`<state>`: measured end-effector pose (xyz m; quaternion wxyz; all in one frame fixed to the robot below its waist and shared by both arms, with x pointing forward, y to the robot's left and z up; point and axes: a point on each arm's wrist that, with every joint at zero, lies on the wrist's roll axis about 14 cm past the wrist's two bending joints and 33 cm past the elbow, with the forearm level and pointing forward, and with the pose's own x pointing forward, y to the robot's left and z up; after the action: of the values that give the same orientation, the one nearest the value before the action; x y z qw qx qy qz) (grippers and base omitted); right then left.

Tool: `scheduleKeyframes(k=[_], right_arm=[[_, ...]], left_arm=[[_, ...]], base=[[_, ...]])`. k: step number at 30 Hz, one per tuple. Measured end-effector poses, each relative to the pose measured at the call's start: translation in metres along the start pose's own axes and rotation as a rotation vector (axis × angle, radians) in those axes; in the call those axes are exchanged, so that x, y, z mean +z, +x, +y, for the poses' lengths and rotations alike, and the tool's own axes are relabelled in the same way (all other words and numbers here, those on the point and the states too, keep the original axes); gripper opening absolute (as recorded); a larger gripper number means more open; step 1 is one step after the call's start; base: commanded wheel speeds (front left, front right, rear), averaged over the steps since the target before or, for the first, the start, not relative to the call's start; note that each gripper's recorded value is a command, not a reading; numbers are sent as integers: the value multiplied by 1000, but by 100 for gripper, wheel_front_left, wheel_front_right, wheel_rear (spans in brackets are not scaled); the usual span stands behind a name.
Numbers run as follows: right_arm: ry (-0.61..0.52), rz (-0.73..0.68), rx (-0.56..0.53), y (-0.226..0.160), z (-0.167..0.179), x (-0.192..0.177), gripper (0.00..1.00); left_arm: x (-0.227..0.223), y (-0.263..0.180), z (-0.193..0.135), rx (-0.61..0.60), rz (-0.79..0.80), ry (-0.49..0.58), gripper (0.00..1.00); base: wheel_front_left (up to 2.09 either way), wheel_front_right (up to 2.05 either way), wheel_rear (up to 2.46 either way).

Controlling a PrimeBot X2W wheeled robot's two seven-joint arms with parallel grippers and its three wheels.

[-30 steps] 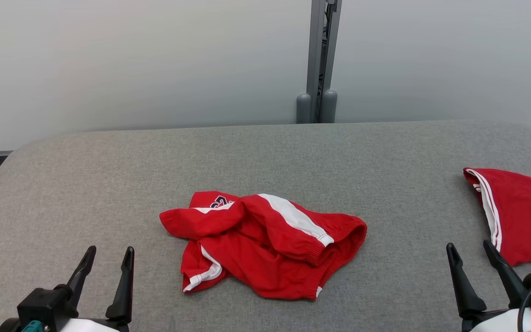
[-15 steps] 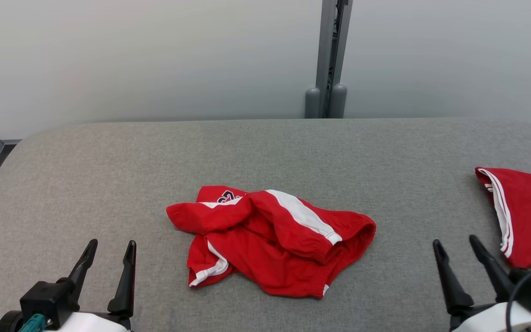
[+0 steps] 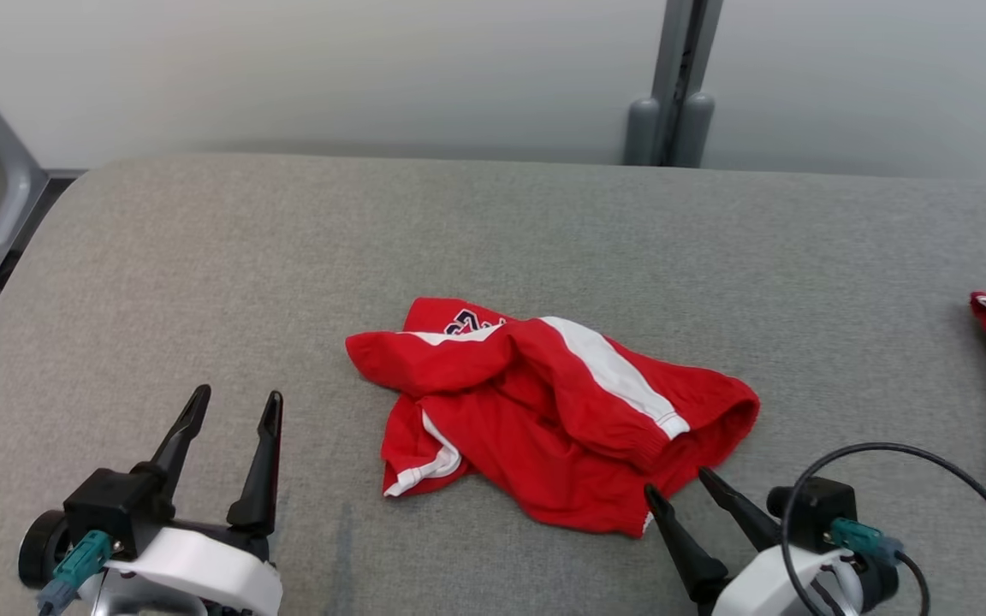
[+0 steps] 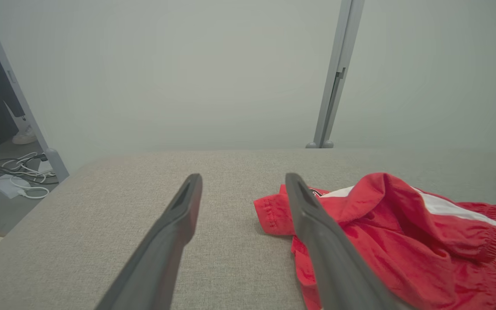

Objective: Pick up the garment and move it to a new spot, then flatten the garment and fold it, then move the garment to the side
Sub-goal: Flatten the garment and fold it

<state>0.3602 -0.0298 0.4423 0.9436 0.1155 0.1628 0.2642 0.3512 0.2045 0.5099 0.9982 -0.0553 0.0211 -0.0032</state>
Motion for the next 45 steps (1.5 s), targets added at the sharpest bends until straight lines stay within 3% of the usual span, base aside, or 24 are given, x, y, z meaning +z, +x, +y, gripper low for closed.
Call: scheduleKeyframes(k=[9, 10, 11, 12, 17, 21, 26, 29, 32, 35, 45], right_arm=[[32, 43, 72, 44, 12, -16, 100], [35, 37, 80, 48, 13, -15, 84], [36, 37, 83, 52, 14, -14, 24], [39, 29, 87, 55, 14, -11, 0], [-1, -25, 117, 67, 16, 11, 0], [-65, -113, 177, 77, 31, 51, 0], [-152, -230, 301, 79, 72, 101, 0], [-195, -250, 385, 71, 100, 112, 0], [-227, -216, 454, 60, 120, 104, 0], [-238, -102, 494, 45, 125, 70, 0], [-195, 271, 430, -12, 84, -36, 0]], left_arm=[[-7, 5, 13, 37, 6, 2, 100], [-9, 5, 14, 41, 9, 2, 100], [-10, 5, 15, 44, 11, 1, 100], [-12, 5, 15, 48, 15, 0, 100], [-11, 6, 15, 52, 5, -3, 100], [-11, 7, 15, 53, 1, -7, 100], [-9, 7, 13, 44, -10, -8, 100], [-7, 7, 10, 37, -19, -9, 100], [-5, 7, 8, 32, -26, -11, 100], [-5, 7, 6, 27, -28, -19, 100], [-7, 12, -2, 1, -23, -19, 100]], base=[[0, 0, 0], [0, 0, 0], [0, 0, 0], [0, 0, 0], [0, 0, 0], [0, 0, 0], [0, 0, 0], [0, 0, 0], [0, 0, 0], [0, 0, 0], [0, 0, 0]])
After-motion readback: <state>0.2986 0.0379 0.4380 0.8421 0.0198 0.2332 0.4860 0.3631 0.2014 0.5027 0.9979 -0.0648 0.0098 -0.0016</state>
